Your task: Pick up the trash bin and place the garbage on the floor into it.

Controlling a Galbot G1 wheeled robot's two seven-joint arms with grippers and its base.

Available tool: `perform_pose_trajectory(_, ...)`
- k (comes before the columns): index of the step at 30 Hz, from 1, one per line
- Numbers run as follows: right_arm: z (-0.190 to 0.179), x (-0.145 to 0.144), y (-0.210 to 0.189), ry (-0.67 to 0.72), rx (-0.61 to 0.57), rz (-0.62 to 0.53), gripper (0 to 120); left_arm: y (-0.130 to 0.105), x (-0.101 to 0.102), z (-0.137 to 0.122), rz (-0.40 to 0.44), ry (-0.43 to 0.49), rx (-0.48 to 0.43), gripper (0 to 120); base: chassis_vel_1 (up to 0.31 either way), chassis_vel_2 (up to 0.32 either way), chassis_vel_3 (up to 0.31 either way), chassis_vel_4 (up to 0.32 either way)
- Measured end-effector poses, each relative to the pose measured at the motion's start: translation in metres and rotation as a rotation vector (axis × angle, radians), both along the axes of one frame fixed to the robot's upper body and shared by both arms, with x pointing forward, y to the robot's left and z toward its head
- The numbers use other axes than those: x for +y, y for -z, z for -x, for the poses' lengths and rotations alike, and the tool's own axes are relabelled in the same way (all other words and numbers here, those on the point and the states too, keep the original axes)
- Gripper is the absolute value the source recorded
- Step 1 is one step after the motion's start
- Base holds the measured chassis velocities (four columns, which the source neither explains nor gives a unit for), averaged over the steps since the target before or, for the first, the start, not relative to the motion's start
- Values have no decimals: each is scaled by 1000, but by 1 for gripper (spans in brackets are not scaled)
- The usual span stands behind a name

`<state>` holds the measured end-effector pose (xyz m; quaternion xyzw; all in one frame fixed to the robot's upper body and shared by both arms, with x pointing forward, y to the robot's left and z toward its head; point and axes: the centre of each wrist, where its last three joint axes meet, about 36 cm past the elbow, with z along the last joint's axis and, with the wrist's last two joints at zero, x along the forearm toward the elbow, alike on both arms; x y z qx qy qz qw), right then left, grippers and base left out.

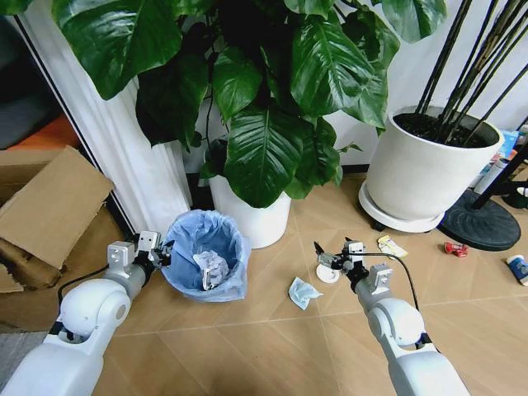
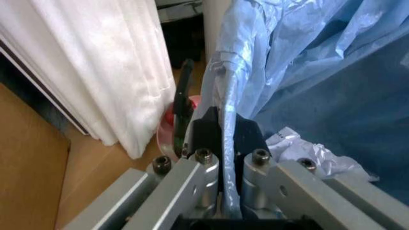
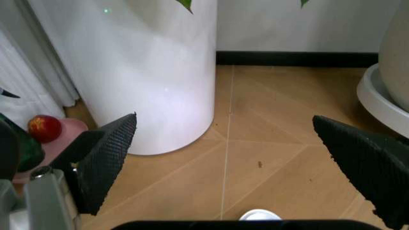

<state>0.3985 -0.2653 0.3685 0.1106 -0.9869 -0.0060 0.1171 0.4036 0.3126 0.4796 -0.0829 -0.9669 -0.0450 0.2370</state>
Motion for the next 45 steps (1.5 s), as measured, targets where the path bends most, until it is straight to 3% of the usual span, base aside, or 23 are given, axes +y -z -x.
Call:
perform_pose_trajectory(17,-11,9,20,-41,30,8,100,1,0,2,7,-5,-3,0,-97,-84,88,77)
perform_pose_trajectory(24,-27,11,62,-129,141,18,100,2,1,4,-13,-23,-8,0,0,0,0,0)
perform_pose_trajectory(32,-47,40,121,-247,262,45,100,4,-1,11,-15,-44,-8,0,0,0,0,0)
perform_pose_trajectory(45,-65,64,189,-256,362,95,100,2,-6,15,-17,-46,-15,0,0,0,0,0)
